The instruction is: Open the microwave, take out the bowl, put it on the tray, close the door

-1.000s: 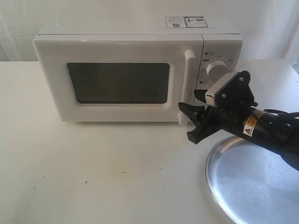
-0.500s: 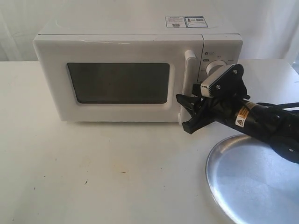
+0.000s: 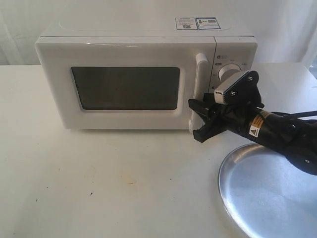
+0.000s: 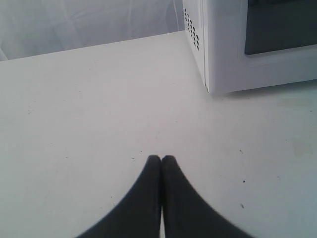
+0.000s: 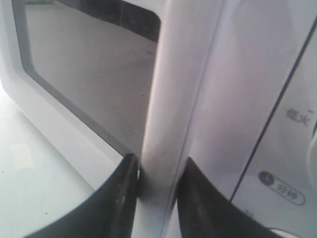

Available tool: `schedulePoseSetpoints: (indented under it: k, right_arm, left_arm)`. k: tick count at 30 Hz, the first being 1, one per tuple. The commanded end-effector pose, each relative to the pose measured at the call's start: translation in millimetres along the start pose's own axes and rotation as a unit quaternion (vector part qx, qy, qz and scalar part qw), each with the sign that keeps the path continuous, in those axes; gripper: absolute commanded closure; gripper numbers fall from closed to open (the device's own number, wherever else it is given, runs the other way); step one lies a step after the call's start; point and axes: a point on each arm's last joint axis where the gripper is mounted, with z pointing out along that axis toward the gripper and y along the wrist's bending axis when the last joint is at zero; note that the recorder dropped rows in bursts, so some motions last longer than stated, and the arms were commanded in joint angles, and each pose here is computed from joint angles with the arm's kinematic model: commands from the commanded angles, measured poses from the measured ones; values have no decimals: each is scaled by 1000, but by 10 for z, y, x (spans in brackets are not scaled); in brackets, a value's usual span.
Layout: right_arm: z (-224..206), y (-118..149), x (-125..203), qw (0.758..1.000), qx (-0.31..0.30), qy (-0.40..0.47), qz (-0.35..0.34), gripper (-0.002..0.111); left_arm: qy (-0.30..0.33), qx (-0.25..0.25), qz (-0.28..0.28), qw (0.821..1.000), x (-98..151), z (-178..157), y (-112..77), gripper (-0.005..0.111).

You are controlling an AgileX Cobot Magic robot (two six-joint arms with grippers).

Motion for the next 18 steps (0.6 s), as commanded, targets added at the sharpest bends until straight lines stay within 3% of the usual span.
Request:
schedulePoseSetpoints:
  k: [1,5,18]
  right_arm:
    - [-36,205,-116,990,-112,-63,-50,108]
    - [-109,308,-108,976,-192,-70,-71,108]
    - [-184,381,-49,958,-264,-48,-100,108]
  left_arm:
    - [-3,2,1,1000,-7,-2,-1,107]
    - [-3,2,1,1000,-7,-2,-1,107]
    - [-3,2,1,1000,-7,-2,-1,107]
